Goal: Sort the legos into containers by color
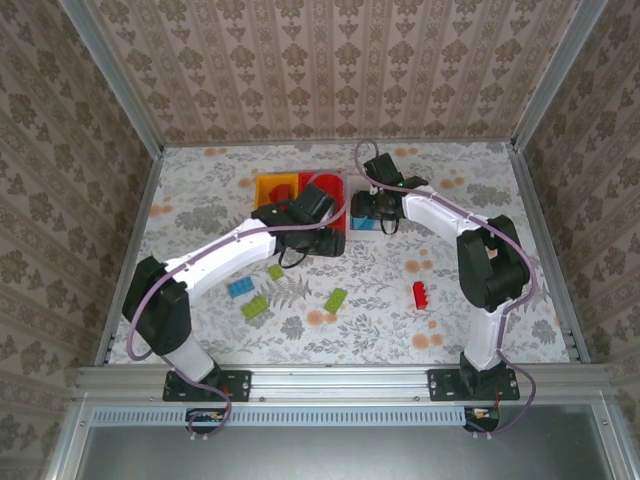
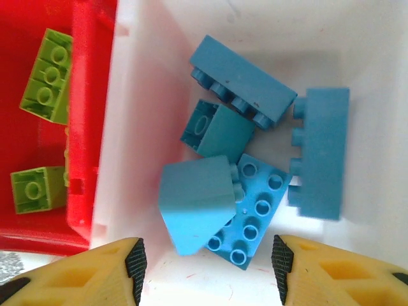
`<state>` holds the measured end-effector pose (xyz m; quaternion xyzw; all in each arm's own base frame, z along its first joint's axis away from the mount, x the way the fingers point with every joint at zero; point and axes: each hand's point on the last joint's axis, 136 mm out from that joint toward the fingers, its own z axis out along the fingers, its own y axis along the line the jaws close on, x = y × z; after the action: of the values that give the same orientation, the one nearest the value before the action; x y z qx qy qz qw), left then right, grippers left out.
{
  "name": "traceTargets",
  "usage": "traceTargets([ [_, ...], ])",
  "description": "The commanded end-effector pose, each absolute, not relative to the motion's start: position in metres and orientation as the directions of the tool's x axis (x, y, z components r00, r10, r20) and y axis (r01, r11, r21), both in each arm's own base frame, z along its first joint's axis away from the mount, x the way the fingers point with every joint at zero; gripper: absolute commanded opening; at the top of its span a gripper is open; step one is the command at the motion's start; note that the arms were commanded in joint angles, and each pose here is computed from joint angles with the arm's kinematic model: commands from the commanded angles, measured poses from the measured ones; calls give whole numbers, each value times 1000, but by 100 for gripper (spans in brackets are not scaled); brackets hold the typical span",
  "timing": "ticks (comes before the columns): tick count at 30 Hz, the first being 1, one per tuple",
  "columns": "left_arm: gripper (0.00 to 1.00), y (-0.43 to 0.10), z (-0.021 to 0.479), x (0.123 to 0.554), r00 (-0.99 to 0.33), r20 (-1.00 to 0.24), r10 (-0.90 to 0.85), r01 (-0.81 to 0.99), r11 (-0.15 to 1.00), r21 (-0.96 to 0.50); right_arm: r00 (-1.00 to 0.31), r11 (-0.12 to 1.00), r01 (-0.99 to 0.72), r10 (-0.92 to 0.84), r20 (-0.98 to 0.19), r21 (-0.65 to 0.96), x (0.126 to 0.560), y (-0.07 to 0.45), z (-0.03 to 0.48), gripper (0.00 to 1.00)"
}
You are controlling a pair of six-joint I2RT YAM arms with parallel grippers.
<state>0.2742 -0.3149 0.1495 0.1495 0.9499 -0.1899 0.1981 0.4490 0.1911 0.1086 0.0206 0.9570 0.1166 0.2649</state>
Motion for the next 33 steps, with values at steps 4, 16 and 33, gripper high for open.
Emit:
traceTargets([
  [4, 60, -370, 155, 261, -845, -455, 281, 464, 810, -359, -788, 970, 14, 162, -594, 245, 428, 159, 183, 57],
  [16, 68, -472, 101, 202, -863, -275, 424, 503, 767, -398, -715, 935, 342, 320, -621, 88, 311, 35, 249, 68],
  [33, 74, -513, 33, 175, -930, 23, 366, 336, 877, -345, -661, 929, 345, 342, -667, 135, 245, 6, 274, 75],
])
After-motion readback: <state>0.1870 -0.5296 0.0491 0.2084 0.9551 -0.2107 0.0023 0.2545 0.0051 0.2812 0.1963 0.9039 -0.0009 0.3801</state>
